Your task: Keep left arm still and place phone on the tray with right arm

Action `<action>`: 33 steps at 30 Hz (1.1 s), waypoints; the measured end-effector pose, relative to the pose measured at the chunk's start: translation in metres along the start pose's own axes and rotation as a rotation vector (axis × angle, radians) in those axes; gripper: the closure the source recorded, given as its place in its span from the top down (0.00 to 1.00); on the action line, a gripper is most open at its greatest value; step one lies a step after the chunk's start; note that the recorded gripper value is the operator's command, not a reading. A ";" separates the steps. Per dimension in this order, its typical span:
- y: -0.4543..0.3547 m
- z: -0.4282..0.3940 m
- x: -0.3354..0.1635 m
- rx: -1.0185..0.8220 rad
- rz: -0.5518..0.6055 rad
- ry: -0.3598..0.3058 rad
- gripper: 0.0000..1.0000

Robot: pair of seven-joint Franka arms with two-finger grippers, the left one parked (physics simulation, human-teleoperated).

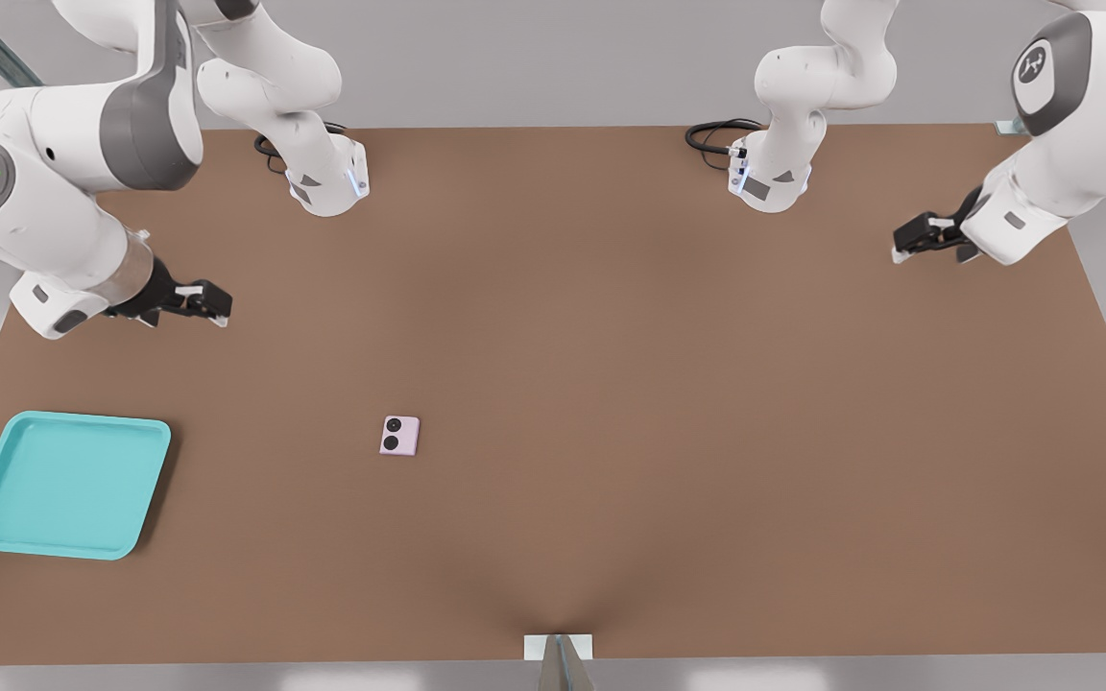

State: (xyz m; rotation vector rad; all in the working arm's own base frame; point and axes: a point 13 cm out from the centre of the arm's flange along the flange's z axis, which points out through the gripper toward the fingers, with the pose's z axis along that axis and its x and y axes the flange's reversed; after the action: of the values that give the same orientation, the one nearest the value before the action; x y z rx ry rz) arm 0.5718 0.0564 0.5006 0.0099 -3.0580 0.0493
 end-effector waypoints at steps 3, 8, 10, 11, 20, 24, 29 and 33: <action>0.010 0.008 -0.012 -0.017 -0.012 -0.011 1.00; 0.101 0.149 -0.037 -0.005 -0.138 0.108 1.00; 0.109 0.216 -0.036 0.002 -0.142 0.142 1.00; 0.109 0.245 -0.041 0.003 -0.135 0.146 1.00; 0.151 0.403 -0.091 -0.025 -0.063 0.045 1.00; 0.164 0.439 -0.089 -0.039 -0.028 0.023 1.00; 0.171 0.452 -0.076 -0.054 0.010 -0.009 1.00; 0.173 0.455 -0.079 -0.063 0.039 -0.036 1.00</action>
State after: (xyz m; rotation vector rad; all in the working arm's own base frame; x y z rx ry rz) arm 0.6110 0.2147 0.0357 -0.0539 -3.0938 -0.0454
